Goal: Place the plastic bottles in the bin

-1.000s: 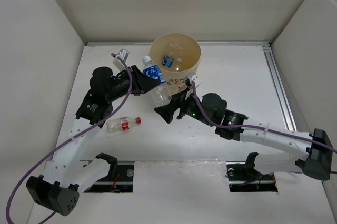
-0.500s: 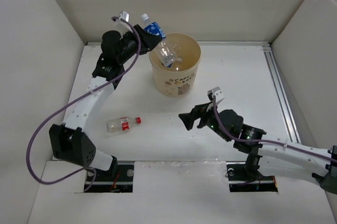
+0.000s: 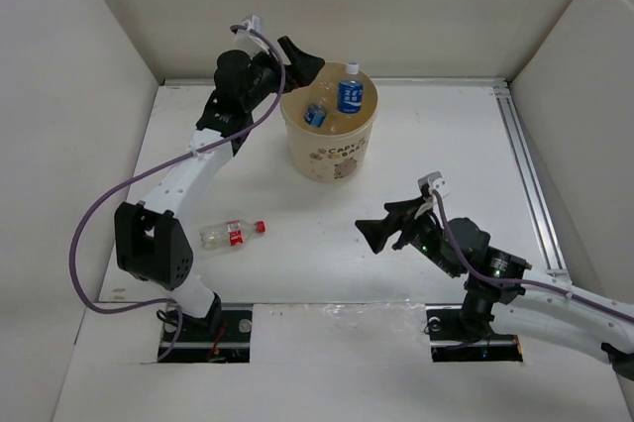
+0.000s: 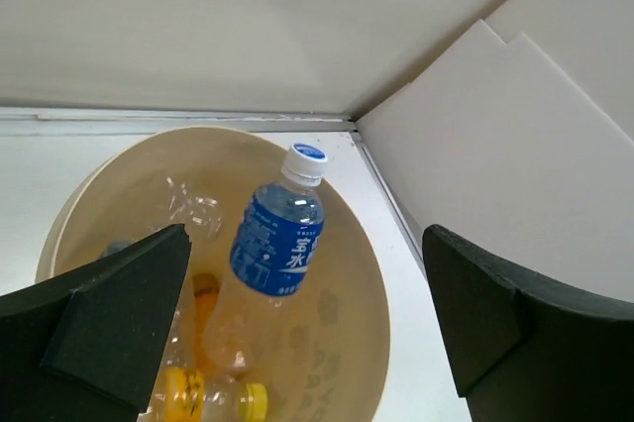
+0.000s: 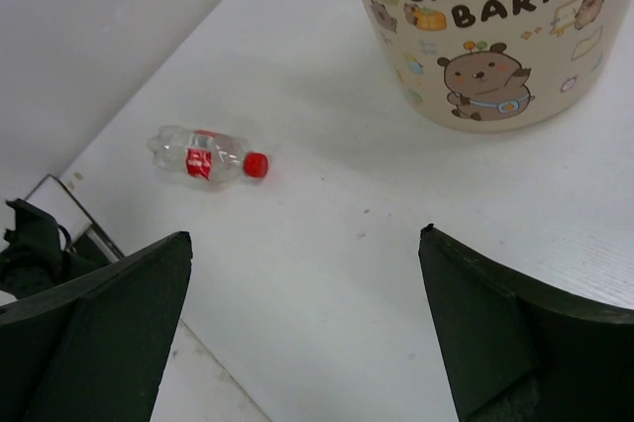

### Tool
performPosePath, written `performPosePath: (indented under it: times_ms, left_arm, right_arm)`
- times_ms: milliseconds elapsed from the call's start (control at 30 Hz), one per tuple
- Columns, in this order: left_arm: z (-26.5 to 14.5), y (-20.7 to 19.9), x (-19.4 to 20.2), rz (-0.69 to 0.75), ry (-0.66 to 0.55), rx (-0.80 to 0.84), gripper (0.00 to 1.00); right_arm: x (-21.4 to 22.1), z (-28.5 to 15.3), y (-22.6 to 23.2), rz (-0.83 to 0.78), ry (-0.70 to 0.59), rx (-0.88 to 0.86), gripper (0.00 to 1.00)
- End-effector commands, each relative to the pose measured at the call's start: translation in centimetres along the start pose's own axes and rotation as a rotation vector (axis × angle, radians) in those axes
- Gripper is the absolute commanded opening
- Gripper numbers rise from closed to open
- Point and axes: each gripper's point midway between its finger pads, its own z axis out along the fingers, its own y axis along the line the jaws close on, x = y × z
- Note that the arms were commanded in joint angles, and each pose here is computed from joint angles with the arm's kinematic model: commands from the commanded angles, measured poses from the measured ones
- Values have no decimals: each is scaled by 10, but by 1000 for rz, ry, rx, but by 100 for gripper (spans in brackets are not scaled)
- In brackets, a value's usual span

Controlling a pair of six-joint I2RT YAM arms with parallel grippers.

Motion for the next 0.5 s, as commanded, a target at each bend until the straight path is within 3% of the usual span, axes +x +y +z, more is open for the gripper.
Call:
performPosePath:
  times_ms: [0,133,300,367,467]
  left_arm:
    - [-29,-21,-36,38,-115,-18,100]
    - [-66,22,-23,-67,-86,-322,100]
    - [-152,83,35,-308,-40,-734,100]
    - [-180,93,55,-494,-96,-818,100]
    - [-229,106,79,-611,-187,-869,100]
  right_arm:
    - [-11,-5,4,-32,2,-5,100]
    - [-13,-3,3,-56,27,16,100]
    - [-19,-1,5,-90,35,18,100]
    - [-19,0,8,-102,40,8,100]
    - [-19,4,14,-101,47,-12,100]
